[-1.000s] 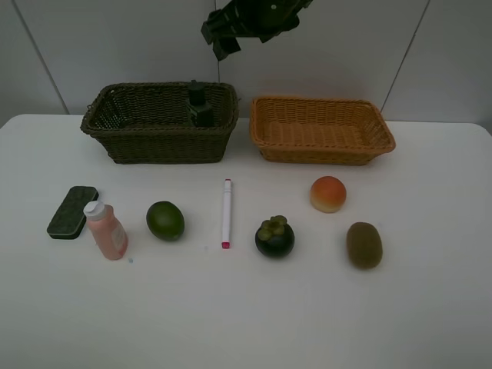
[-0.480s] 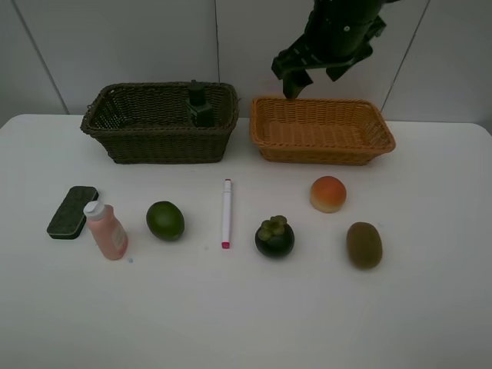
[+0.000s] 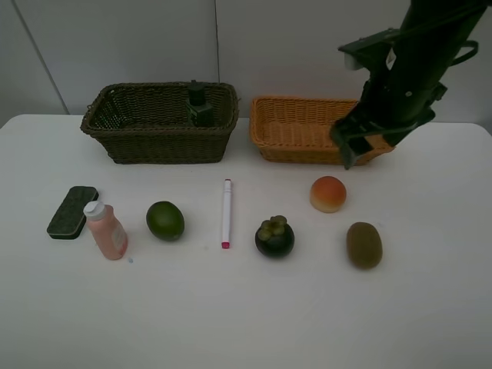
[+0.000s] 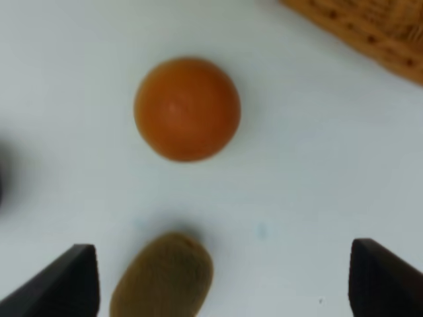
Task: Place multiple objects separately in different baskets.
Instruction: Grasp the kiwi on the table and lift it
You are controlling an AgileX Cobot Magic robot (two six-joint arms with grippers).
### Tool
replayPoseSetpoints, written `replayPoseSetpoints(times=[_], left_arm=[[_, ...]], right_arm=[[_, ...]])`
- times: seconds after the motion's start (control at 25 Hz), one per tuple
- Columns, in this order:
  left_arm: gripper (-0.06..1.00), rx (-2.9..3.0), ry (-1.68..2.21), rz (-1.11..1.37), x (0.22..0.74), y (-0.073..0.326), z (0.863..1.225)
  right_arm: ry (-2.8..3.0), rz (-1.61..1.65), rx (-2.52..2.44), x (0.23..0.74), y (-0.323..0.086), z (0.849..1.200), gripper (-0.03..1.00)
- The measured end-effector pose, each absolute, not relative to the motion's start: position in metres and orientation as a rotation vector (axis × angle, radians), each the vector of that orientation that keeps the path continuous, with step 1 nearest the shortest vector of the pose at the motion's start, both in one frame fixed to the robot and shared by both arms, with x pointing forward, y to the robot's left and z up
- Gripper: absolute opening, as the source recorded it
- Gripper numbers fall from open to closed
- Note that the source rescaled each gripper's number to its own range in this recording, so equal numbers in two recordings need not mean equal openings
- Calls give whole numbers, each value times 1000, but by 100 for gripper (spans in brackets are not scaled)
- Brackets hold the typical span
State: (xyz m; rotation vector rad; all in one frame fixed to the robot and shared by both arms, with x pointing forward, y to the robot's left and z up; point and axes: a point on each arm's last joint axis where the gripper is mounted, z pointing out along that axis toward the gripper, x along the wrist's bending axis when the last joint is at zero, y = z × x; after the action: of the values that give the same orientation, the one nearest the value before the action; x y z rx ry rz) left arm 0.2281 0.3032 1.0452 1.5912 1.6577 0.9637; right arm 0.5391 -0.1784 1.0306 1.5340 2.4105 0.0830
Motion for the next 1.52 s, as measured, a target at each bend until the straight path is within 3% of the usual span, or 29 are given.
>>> replayPoseSetpoints(times=[0.36, 0.64, 1.52], left_arm=[[100, 1591, 1658, 964, 228, 303, 1045], [100, 1591, 1658, 964, 228, 303, 1045], [100, 1591, 1658, 964, 228, 303, 1045]], right_arm=[[2430, 90, 1643, 524, -180, 1004, 90], [2369, 181, 1731, 509, -183, 990, 99], [2123, 170, 1994, 479, -202, 932, 100]])
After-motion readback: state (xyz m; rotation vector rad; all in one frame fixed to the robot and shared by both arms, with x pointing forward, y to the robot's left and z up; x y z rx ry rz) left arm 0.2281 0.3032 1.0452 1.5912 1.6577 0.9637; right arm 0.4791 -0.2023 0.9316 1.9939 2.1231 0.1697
